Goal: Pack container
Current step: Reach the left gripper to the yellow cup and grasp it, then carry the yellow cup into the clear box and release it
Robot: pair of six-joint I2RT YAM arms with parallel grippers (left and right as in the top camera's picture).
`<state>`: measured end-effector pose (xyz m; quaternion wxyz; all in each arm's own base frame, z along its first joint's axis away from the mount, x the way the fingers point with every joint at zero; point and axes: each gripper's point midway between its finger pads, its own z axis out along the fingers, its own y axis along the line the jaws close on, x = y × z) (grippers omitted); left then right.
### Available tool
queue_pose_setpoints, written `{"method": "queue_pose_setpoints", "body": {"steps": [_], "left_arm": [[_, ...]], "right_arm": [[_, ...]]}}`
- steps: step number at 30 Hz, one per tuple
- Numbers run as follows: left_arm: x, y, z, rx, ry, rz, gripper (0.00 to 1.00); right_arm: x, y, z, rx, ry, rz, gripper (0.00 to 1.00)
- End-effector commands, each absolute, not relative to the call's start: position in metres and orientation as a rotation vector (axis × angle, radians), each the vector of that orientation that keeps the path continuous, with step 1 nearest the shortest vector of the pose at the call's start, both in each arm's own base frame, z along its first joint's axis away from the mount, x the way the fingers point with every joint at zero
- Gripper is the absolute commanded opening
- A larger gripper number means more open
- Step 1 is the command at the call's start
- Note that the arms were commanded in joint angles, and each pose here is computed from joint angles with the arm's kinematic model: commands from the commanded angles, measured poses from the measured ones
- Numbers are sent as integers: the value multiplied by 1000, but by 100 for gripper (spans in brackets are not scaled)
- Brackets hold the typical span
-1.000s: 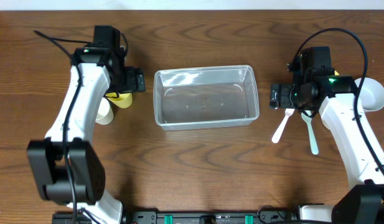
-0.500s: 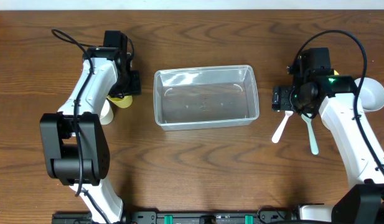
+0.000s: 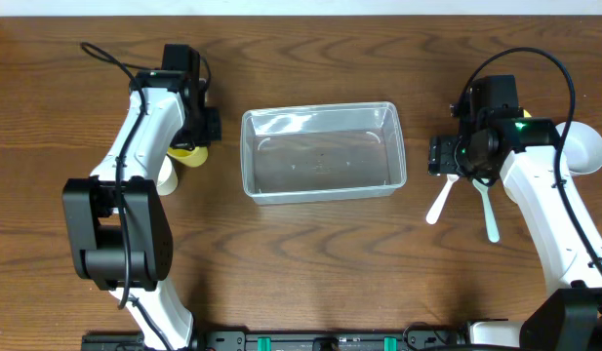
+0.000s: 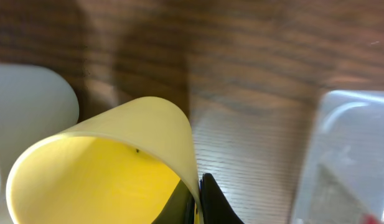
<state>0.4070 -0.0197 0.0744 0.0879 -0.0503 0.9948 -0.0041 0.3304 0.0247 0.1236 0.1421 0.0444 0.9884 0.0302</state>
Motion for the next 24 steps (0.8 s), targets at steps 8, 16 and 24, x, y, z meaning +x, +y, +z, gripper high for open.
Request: {"method": "queue_pose_setpoints", "body": {"steps": [8, 16, 24], "left_arm": [[404, -99, 223, 137, 2686, -96, 6], [353, -160, 203, 409, 2790, -108, 6], [352, -182, 143, 503, 2894, -68, 6]], "right_arm": [[335, 24, 129, 145, 2834, 95, 75], [335, 24, 129, 144, 2834, 96, 75], [331, 24, 128, 146, 2853, 93, 75]]}}
